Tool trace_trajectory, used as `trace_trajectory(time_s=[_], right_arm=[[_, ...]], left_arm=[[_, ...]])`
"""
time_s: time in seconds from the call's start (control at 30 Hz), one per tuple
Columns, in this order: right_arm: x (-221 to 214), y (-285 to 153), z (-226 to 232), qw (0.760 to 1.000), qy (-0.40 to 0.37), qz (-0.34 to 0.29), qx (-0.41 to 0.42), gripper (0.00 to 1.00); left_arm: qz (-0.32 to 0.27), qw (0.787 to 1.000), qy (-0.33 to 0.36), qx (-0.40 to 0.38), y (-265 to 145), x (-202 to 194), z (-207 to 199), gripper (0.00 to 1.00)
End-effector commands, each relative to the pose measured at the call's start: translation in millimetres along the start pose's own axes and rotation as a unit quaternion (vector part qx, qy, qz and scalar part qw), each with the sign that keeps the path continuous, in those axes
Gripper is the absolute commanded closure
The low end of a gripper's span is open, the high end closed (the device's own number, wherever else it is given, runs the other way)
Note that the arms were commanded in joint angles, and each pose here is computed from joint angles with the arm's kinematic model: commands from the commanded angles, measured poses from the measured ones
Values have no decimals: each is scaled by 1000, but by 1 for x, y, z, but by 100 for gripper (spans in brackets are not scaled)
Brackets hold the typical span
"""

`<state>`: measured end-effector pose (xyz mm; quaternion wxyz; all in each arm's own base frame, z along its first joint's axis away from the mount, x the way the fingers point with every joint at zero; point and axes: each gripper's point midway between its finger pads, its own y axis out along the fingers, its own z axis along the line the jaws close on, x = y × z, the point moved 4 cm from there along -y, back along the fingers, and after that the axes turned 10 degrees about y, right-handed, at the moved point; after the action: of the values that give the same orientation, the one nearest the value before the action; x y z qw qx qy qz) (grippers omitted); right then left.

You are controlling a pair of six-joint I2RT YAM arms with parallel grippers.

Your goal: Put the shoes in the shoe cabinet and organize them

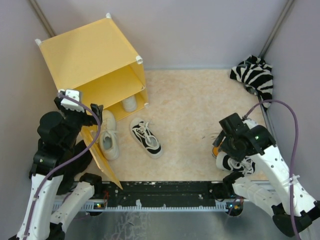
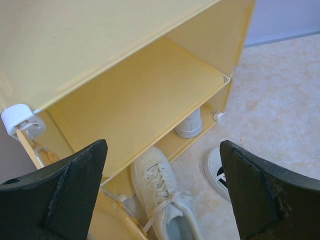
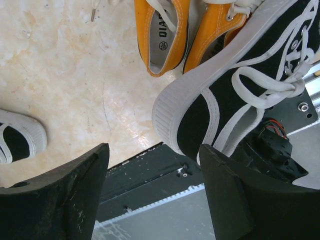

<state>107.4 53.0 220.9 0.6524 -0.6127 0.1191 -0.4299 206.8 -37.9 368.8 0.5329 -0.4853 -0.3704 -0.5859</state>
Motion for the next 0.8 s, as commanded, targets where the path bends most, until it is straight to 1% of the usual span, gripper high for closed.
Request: trace_trajectory(time_s=[0.0,0.2,0.3,0.4,0.57,0.7,0.77], right_arm=[[4,-8,-3,999,36,-13,22,28],[10,-18,-2,998,32,-23,46,29],[-1,-6,-15,999,22,-11,34,29],[-10,7,-28,999,47,-10,21,30],[-15,22,-39,992,124,-24,16,31],[-13,29,-39,990,134,-35,-1,30],[-6,31,-36,990,127,-56,-4,30]], left_arm=[[5,1000,-2,-6,0,-5,-4,1],[0,1000,-3,-8,-3,2,-4,1],[-6,1000,-5,-8,-6,2,-4,1],[-2,1000,-4,-10,-6,-3,-5,1],[-6,1000,-2,-6,-9,-1,-4,1],[-7,1000,1,-1,-8,-2,-3,1],[-6,1000,3,-2,-7,-3,-3,1]])
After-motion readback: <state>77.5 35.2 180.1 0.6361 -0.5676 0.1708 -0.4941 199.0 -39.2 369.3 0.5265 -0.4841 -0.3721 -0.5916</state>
